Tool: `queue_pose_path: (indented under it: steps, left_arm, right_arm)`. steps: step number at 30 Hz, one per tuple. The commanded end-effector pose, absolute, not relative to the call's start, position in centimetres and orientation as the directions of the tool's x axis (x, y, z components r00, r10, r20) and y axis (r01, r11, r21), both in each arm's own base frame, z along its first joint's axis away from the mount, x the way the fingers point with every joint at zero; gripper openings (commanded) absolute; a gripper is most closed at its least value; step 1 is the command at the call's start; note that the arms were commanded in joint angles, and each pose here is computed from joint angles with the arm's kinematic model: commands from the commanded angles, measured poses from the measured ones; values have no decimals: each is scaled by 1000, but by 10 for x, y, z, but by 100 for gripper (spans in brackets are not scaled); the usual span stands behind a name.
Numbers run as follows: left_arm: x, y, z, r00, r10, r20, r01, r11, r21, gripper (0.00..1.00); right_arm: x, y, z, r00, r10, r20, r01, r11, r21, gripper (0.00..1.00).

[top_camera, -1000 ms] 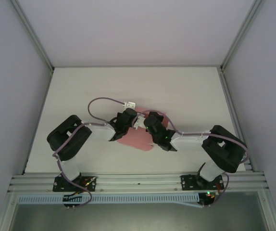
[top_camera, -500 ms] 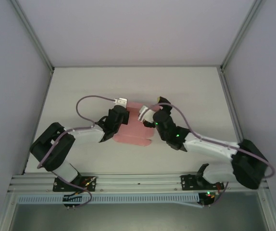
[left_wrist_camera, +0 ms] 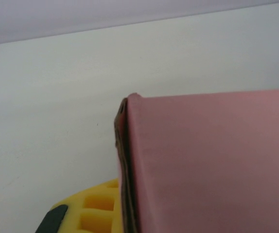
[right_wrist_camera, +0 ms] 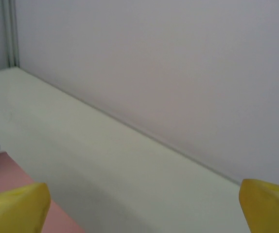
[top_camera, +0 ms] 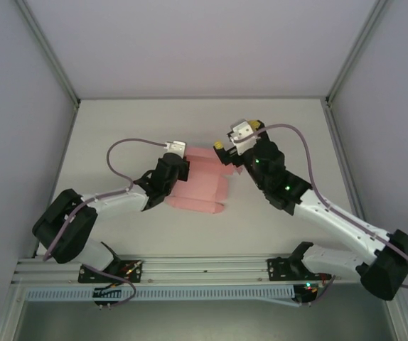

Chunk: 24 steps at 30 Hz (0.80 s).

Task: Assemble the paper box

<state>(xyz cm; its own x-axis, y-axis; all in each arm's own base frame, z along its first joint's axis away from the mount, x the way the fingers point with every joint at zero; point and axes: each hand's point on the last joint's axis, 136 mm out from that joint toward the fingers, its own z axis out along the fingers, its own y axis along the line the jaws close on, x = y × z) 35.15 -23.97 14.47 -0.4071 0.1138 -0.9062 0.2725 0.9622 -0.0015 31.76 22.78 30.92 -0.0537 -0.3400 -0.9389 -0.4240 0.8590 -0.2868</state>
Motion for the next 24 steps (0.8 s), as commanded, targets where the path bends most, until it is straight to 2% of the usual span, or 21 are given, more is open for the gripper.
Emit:
queue_pose_path:
  steps: [1,8,12,17,24]
  left_arm:
    - [349,-241,153,-404,110,-908,281,960,-8,0]
    - [345,-239,161,-403,85,-911,279,960,-33,0]
    - [343,-237,171,-380,72,-922,283,958,-42,0]
    - [343,-233,167,-391,100,-915,271,963,-11,0]
    - [339,-228,160,-397,117,-910,272,962,4,0]
  right_arm:
    - [324,231,265,-196,-385,-902,-455,850,-264,100]
    - [329,240,212,-327,-452,-830,-495,830,-258,100]
    - [331,237,215,-323,-434,-841,-474,843,-253,100]
    - [328,220,241,-308,-354,-883,-406,888,-214,100]
    - [330,171,228,-438,-306,-846,-326,931,-168,100]
